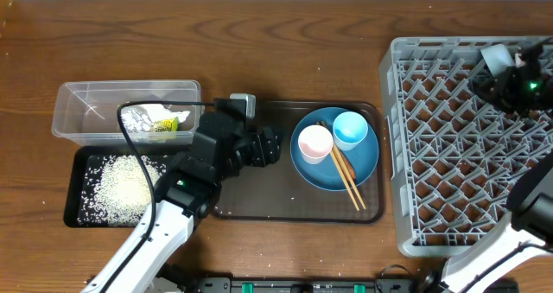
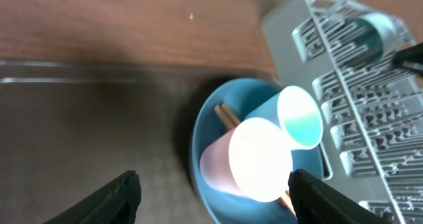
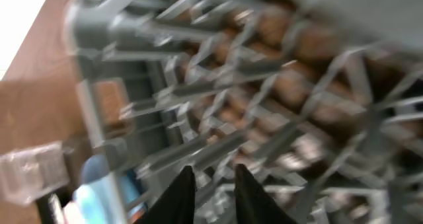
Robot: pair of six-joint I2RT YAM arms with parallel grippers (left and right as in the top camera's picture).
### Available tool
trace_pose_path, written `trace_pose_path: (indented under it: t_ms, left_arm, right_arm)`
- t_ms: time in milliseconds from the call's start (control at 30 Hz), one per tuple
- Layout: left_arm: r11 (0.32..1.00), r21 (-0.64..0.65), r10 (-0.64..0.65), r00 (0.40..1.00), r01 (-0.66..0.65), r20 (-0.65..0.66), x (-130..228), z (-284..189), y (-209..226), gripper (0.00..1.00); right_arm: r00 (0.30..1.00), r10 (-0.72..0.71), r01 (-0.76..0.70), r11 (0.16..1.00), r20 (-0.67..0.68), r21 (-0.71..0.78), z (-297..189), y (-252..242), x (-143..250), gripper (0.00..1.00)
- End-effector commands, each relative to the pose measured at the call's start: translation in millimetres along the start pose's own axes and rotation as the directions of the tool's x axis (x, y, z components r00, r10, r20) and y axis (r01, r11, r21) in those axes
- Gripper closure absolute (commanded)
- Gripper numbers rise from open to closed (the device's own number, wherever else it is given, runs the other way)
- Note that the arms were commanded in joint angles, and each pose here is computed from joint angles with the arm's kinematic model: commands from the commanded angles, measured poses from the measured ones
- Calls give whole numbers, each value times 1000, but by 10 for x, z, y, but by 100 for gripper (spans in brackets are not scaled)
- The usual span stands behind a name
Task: Sort waste into correct bins and load items into the dishwasher rack
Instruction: 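Move the left gripper right over the pink cup on the blue plate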
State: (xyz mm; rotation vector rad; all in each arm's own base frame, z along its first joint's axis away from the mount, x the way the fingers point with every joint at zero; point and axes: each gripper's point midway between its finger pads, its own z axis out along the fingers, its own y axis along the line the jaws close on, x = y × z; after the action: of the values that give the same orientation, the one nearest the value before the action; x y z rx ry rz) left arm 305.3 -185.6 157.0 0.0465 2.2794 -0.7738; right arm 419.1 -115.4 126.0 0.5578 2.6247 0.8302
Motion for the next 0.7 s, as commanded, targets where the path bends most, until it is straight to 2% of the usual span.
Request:
trace_pose_path:
  t_ms: [0, 133, 200, 300, 333, 367, 400, 667]
  left_arm:
    - [1000, 4, 1, 1000, -1, -16, 25, 16, -11, 25]
    - [1000, 15, 1, 1000, -1, -22, 36, 18, -30, 26]
    - [1000, 20, 6, 1000, -6, -27, 55, 26, -54, 26]
    - [999, 39, 24, 999, -23, -38, 103, 60, -137, 26]
    - [998, 49, 32, 999, -30, -43, 125, 81, -173, 26]
    - [997, 59, 41, 998, -39, -49, 153, 113, -215, 26]
    - [997, 66, 50, 997, -46, -57, 186, 151, -248, 26]
    - [994, 88, 74, 993, -66, -87, 314, 373, -313, 30]
  right_arm:
    - [992, -111, 113, 993, 60, -30, -289, 532, 42, 78]
    - [977, -189, 181, 980, 99, 84, -556, 739, 140, 79]
    - [968, -224, 213, 972, 112, 99, -676, 895, 225, 76]
    - [957, -263, 252, 963, 123, 95, -806, 1105, 358, 67]
    - [956, -268, 258, 962, 122, 93, -837, 1149, 402, 56]
    - [955, -272, 262, 961, 120, 91, -868, 1188, 450, 36]
    - [955, -274, 264, 960, 117, 90, -894, 1216, 492, 1]
    - [958, -267, 258, 962, 107, 89, -924, 1229, 552, 1]
